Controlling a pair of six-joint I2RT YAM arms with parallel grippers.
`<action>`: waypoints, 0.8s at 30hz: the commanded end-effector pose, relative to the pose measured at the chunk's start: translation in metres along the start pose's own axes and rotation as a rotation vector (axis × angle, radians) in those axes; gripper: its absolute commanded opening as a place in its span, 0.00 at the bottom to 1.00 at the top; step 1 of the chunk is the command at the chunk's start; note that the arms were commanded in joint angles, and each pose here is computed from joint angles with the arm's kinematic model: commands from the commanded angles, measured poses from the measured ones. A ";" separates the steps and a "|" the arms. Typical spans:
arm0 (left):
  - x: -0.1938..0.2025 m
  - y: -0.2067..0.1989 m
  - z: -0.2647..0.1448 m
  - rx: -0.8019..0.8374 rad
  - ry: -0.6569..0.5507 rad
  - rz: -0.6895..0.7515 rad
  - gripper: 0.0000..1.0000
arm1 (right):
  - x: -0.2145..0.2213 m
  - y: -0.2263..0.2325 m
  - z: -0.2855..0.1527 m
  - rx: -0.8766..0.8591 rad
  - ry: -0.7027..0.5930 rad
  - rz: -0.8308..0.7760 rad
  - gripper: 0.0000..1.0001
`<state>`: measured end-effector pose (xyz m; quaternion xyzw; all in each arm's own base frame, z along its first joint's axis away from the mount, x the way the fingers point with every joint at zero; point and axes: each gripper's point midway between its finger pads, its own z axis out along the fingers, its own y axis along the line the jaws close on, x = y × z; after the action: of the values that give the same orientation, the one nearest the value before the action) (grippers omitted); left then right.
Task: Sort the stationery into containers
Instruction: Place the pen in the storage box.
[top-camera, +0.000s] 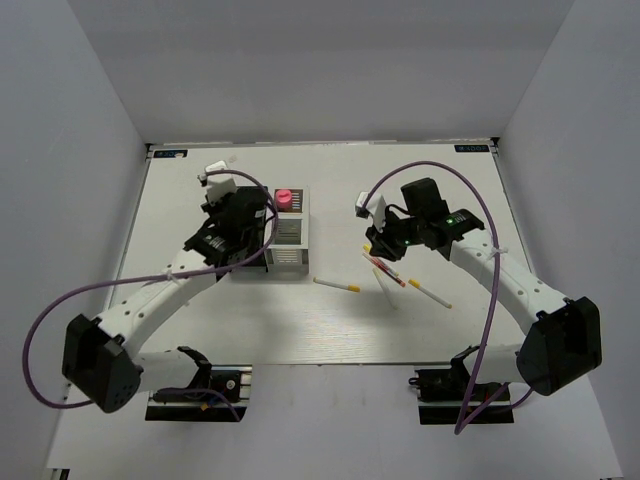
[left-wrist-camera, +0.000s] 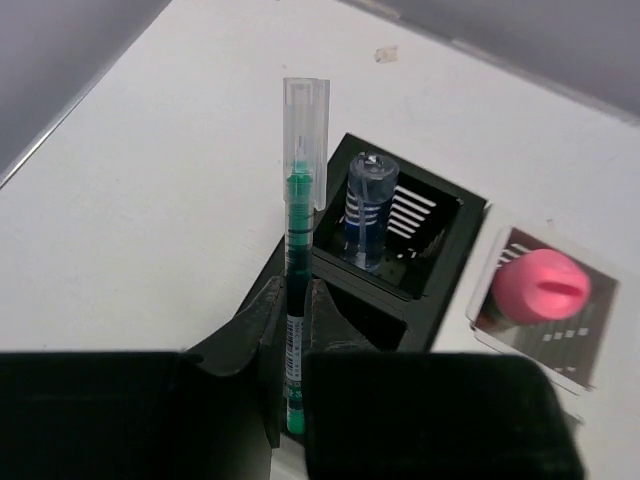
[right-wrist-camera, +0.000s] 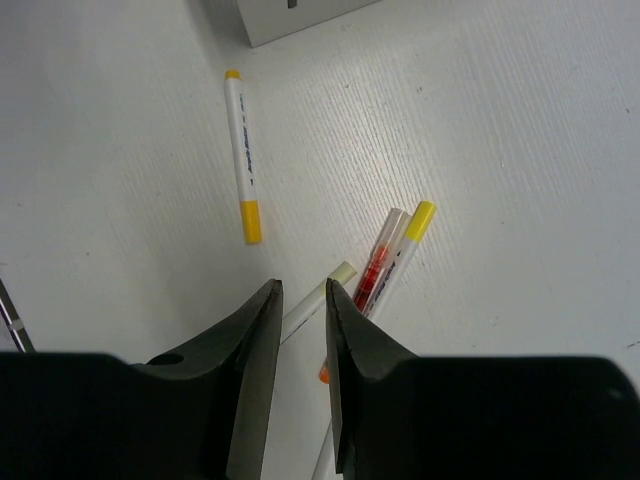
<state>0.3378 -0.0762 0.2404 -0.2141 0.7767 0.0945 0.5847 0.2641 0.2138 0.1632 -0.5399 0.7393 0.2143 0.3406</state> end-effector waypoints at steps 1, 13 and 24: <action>0.019 -0.004 0.022 -0.048 0.024 0.072 0.00 | -0.008 0.000 -0.004 0.004 -0.045 -0.006 0.30; 0.035 -0.022 0.064 -0.107 0.063 0.044 0.00 | 0.004 0.001 -0.007 0.018 -0.028 0.009 0.30; 0.076 -0.034 0.052 -0.034 0.180 0.011 0.20 | 0.005 -0.002 -0.002 0.004 -0.018 0.011 0.40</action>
<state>0.3868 -0.0909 0.1614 -0.2210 0.8184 0.1208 0.5165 0.2600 0.2028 0.1528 -0.5298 0.7500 0.2124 0.3341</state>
